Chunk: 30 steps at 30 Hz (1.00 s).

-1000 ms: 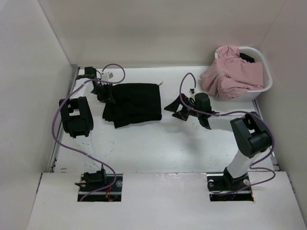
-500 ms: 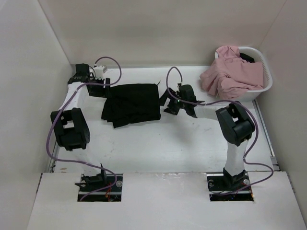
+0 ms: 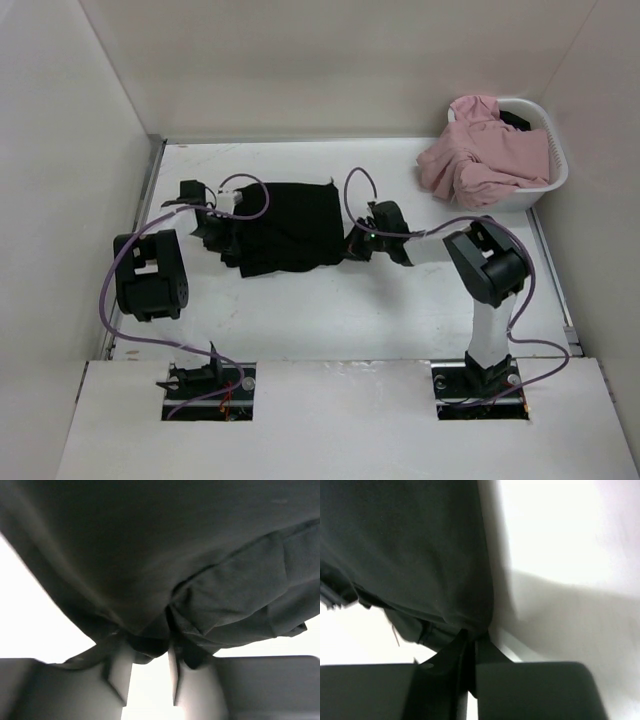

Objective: Fold and stack the trousers
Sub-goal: Fold the trousers

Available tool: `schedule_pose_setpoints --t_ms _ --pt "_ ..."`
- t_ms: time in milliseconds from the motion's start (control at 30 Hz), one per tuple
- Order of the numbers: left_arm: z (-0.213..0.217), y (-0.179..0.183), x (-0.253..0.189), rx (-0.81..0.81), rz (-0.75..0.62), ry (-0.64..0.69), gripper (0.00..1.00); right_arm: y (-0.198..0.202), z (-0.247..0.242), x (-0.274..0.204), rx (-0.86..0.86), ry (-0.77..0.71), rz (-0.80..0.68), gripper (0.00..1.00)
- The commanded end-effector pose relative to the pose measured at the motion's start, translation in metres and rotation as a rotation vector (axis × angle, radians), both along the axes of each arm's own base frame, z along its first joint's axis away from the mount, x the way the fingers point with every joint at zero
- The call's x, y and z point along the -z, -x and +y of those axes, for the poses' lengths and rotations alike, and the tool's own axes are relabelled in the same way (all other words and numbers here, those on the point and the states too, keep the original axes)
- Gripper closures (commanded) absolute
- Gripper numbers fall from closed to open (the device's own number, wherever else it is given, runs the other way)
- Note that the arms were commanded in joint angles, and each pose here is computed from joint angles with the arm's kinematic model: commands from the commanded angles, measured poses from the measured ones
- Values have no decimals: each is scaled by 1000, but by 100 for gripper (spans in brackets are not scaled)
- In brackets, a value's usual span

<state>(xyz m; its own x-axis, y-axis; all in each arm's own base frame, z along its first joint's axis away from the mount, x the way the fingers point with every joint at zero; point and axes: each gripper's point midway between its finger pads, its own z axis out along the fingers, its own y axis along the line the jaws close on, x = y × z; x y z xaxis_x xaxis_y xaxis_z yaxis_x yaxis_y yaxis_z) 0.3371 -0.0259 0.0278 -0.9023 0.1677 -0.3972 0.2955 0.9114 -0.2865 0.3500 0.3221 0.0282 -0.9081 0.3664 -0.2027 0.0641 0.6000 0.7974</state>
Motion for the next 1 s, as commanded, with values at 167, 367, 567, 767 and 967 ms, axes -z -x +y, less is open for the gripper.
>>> schedule_pose_setpoints --t_ms 167,367,567,767,967 --pt "-40 22 -34 139 -140 6 77 59 -69 -15 70 4 -8 96" --pt "-83 57 -42 260 -177 17 65 80 -104 -25 118 14 -30 74" --pt "-51 53 -79 205 -264 -59 40 82 -139 -72 105 109 -147 0" --pt "38 34 -186 -135 -562 -158 32 85 -243 -140 213 509 -232 0" --pt "126 51 -180 -464 -528 -342 29 69 -298 -192 378 833 -312 0"
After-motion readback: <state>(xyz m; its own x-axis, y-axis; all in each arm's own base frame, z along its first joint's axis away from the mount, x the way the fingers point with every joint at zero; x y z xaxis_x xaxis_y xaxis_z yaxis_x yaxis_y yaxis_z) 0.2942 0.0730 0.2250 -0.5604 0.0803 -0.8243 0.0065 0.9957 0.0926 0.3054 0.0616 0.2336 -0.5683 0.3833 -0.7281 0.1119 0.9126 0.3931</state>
